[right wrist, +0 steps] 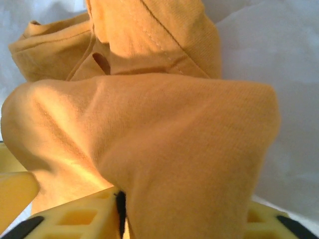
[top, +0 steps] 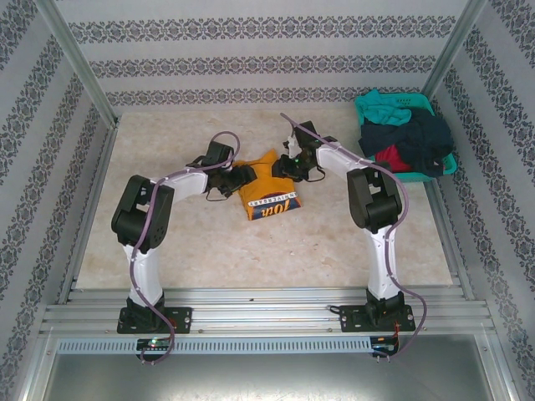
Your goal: Fold and stack the t-shirts
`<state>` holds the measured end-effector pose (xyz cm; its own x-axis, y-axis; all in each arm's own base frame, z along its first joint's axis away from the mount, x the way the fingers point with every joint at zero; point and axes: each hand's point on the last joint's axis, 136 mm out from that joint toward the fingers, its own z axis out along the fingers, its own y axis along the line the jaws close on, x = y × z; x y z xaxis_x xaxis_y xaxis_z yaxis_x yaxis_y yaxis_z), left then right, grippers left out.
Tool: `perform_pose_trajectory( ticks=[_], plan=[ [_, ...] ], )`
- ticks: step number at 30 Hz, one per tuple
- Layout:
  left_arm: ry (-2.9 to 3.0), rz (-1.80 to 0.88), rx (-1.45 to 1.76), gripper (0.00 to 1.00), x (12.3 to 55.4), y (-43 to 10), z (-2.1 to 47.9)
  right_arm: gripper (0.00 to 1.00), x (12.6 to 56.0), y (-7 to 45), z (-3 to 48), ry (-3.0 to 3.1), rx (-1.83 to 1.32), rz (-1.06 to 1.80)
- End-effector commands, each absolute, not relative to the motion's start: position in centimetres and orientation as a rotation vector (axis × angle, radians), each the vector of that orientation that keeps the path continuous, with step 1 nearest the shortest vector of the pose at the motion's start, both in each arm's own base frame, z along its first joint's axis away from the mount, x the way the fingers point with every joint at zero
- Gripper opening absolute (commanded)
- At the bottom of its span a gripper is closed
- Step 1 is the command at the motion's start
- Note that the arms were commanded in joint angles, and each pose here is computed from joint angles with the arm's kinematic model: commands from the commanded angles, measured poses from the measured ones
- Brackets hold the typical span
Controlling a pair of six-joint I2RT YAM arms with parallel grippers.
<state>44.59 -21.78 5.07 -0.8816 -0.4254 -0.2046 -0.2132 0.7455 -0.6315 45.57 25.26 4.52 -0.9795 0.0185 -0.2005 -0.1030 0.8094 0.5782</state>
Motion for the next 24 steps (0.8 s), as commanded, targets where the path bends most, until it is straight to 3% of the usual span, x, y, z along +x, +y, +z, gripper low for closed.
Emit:
perform_pose_trajectory(
  ticks=[1,3,9,11,14,16,19,24],
  plan=[
    [2.647,-0.940,-0.472,0.54,43.5,-22.8,5.7,0.37,43.3,26.1,5.1,2.811,-0.064,0.959],
    [2.665,-0.963,-0.463,0.50,42.4,-23.0,5.3,0.36,41.9,25.9,5.0,2.822,-0.042,0.958],
    [2.752,-1.025,-0.396,0.51,38.1,-23.0,4.3,0.36,36.3,25.2,5.3,2.857,0.012,0.927],
    [2.765,-1.036,-0.387,0.52,36.7,-23.0,4.4,0.40,34.6,24.9,5.7,2.867,-0.025,0.892],
    [2.794,-0.956,-0.343,0.58,35.2,-21.8,4.4,0.62,33.0,23.8,6.5,2.864,-0.082,0.843],
    [2.794,-0.867,-0.297,0.69,35.1,-20.5,5.2,0.73,33.0,22.8,7.6,2.830,-0.080,0.818],
    [2.747,-0.790,-0.217,0.82,35.9,-19.6,7.6,0.78,33.3,21.4,8.9,2.788,-0.015,0.817],
    [2.728,-0.620,-0.138,0.84,36.8,-18.9,9.8,0.78,33.4,21.6,9.5,2.767,0.066,0.925]
  ],
)
